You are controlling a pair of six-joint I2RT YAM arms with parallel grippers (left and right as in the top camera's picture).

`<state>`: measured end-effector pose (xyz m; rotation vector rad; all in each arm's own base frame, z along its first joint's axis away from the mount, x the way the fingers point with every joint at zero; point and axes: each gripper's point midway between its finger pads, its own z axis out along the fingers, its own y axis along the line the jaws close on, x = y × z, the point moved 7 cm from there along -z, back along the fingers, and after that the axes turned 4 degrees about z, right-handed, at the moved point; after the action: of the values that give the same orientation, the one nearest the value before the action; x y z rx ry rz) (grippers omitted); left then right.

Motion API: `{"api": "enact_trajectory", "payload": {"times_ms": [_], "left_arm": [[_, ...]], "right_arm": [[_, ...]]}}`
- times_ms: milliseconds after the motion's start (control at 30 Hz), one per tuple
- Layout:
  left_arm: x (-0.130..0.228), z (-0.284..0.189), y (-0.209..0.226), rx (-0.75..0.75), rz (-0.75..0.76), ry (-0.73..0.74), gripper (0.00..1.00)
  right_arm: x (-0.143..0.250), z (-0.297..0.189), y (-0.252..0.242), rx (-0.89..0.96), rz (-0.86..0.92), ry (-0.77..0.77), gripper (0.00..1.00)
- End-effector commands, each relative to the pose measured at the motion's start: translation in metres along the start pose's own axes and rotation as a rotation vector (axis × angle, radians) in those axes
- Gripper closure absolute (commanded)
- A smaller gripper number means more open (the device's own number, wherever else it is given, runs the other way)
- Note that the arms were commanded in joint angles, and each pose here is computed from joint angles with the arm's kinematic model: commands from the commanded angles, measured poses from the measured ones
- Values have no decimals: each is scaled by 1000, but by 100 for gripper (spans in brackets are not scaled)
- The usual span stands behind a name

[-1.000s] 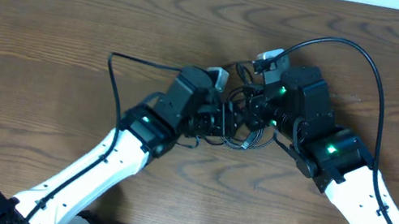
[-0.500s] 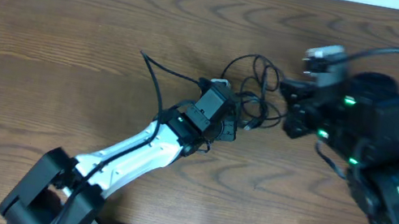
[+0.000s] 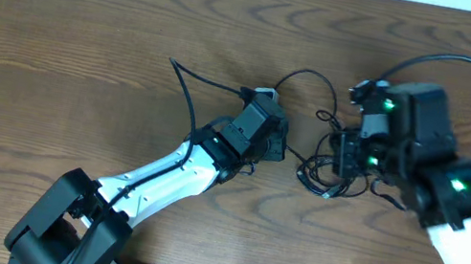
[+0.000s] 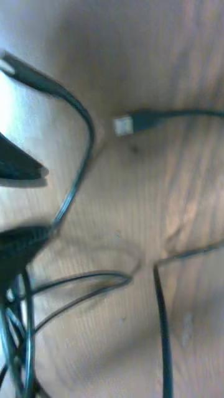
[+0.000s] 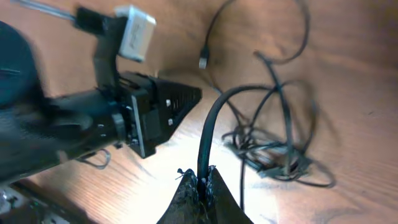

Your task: Untangle cables

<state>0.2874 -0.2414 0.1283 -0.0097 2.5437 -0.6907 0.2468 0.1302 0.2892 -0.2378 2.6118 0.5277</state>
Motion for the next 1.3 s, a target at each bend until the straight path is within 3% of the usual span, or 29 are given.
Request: {"api": "enact_trajectory", "payload": {"times_ms": [0,33,67,133,233,300,367,400,633,867,967,1100,1267], "left_arm": [[7,1,2,13,-3,46,50],[8,1,3,8,-5,50,43],[8,1,5,0,-9,54,40],[8,0,10,-16,-20,64,36],[7,-2,23,-55,-47,87,34],[8,-5,32,-88,-99,110,23],[9,-6,35,-86,-152,131,5],[9,-6,34,-65,-165,145,3],[6,-6,9,123,-156,177,3],[5,-6,9,127,-162,175,3],[5,-6,9,128,-162,174,3],[6,-7,7,142,-162,187,3],[-5,-10,-2,255,-8,149,3]], "right_arm": [[15,43,1,11,8,162,92],[17,51,0,21,2,189,51],[19,61,-1,41,-1,216,19],[20,73,-5,81,13,243,1],[18,77,-17,164,97,233,1],[14,70,-25,205,151,201,1],[13,59,-33,235,197,174,1],[13,52,-38,251,216,160,1],[31,24,-94,599,440,118,1],[72,77,-117,535,435,194,9],[80,96,-124,512,374,164,18],[87,112,-130,497,344,122,41],[100,133,-135,456,341,105,47]]}}
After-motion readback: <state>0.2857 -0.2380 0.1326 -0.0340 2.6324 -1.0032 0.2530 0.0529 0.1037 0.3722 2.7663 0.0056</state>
